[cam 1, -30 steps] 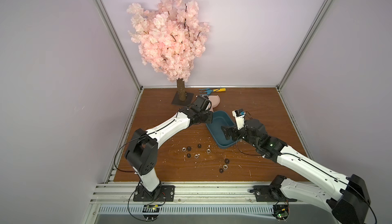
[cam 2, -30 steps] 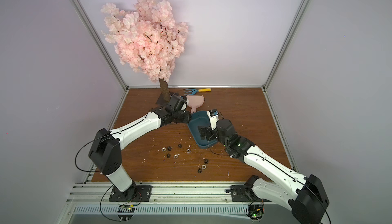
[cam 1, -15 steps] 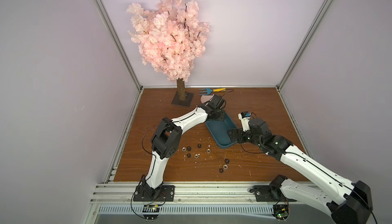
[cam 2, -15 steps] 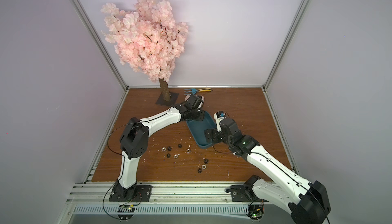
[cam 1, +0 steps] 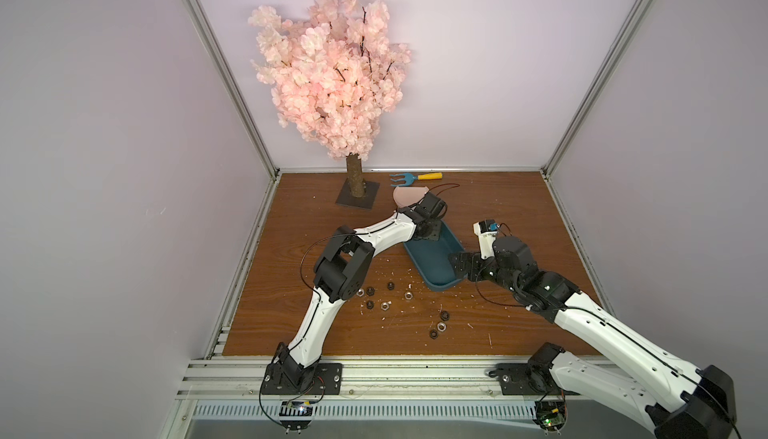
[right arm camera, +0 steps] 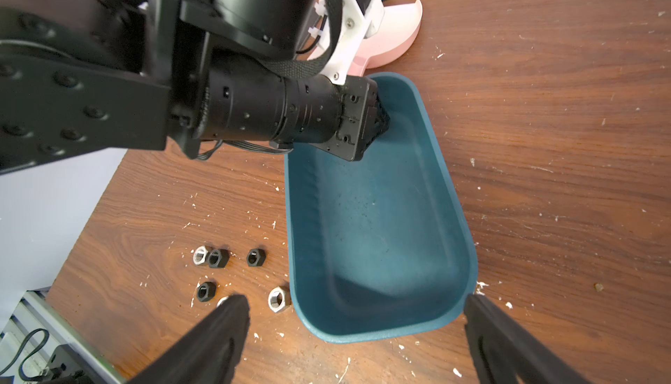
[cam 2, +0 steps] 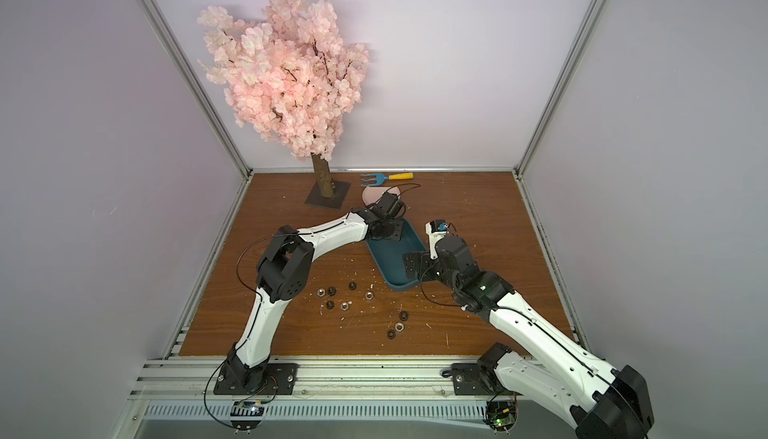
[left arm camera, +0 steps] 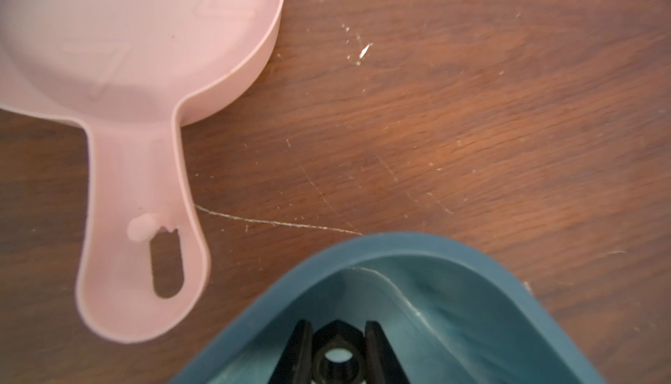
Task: Put the nuts on the desktop into the storage box
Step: Place the nut in the storage box, then pick up the nut from the center of the board.
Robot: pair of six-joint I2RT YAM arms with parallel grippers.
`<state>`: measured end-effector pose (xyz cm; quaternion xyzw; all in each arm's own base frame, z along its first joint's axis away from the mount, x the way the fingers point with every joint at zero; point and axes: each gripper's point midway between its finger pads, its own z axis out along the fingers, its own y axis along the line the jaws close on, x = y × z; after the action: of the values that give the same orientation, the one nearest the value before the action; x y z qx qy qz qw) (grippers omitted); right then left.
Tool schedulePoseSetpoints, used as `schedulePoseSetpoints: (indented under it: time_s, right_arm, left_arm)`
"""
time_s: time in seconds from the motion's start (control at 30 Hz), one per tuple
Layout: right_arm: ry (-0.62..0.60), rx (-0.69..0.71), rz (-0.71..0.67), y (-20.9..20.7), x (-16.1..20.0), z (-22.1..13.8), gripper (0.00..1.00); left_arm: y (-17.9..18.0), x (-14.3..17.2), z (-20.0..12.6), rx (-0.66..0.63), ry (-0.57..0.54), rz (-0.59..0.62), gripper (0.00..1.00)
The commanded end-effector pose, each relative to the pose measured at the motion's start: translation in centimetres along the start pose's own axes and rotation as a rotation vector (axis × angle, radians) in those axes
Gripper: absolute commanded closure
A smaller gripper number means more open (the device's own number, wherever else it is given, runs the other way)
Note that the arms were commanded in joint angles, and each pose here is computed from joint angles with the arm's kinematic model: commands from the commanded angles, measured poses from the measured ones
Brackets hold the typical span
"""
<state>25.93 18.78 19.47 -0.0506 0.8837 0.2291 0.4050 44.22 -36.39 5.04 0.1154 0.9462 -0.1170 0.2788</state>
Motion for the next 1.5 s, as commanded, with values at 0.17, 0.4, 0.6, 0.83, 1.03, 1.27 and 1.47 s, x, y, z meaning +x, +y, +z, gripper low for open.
schedulePoseSetpoints:
  time_s: [0.17, 0.4, 0.6, 0.83, 1.03, 1.27, 1.47]
  right_arm:
    - [-0.07, -0.053, 0.007, 0.9, -1.6, -0.6, 0.01]
    - [-0.061, -0.136, 0.0, 2.4, -1.5, -0.7, 0.02]
    - [-0.006, -0.148, -0.05, 2.9, -0.8, -0.3, 0.01]
    - [0.057, -0.223, -0.133, 4.4, -0.1, -0.4, 0.02]
    - [0.11, -0.335, -0.239, 7.1, 0.7, -0.7, 0.03]
    - [0.239, -0.367, -0.414, 11.7, 3.4, 0.5, 0.04]
    - [0.306, -0.418, -0.469, 15.0, 5.3, 2.2, 0.06]
  left_arm:
    - [-0.6, -0.3, 1.1, -0.01, -0.018, -0.004, 0.69]
    - [-0.9, -0.7, 0.6, 0.003, -0.032, 0.0, 0.57]
    - [-1.6, -2.2, -1.6, 0.038, -0.067, -0.002, 0.57]
    - [-2.5, -4.7, -7.2, 0.093, -0.153, -0.015, 0.55]
    - [-2.0, -5.4, -12.1, 0.109, -0.205, -0.011, 0.5]
    - [3.3, -2.6, -16.5, 0.014, -0.177, -0.07, 0.4]
    - [9.8, 2.6, -18.8, 0.015, -0.108, -0.228, 0.31]
